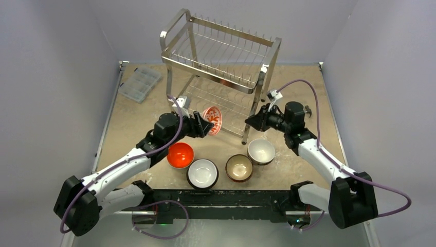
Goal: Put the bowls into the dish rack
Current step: Adjust the dish rack at the center of the board.
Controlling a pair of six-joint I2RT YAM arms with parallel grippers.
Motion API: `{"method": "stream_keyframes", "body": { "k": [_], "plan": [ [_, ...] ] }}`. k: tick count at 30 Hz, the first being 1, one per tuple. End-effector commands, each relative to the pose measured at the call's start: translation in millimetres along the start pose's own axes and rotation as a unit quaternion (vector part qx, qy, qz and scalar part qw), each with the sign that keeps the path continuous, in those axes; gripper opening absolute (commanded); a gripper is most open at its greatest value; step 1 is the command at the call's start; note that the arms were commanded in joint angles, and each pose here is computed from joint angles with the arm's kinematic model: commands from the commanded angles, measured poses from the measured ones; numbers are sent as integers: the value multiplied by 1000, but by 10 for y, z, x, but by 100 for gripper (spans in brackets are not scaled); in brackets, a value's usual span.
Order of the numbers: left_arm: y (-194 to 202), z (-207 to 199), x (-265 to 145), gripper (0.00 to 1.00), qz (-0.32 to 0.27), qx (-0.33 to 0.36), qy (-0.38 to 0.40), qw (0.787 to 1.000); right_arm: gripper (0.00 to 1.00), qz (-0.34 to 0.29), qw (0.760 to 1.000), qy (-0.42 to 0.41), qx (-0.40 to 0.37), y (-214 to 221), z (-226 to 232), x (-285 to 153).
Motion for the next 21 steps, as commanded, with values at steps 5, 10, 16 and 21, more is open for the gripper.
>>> {"method": "stream_keyframes", "body": {
  "k": [5, 10, 16, 21],
  "plan": [
    [-372, -167, 388, 0, -83, 69, 70, 992, 18, -7, 995, -93, -32, -14, 341, -72],
    [-326, -186, 632, 0, -92, 70, 94, 989, 38, -18, 995, -90, -31, -33, 384, -127],
    [-327, -183, 892, 0, -113, 63, 101, 986, 67, -56, 995, -75, -34, -74, 455, -267],
    [-326, -173, 1077, 0, -128, 66, 104, 984, 76, -73, 994, -67, -37, -82, 486, -346]
  ]
}}
Point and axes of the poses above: each gripper's point midway between its finger pads, its own x axis out along the fingers, its own z axis along the line the jaws close on, y = z × x, the point moved 6 cm from there along -x, back along the fingers, and after that the axes turned 15 degrees about x, right-handed, at the moved point
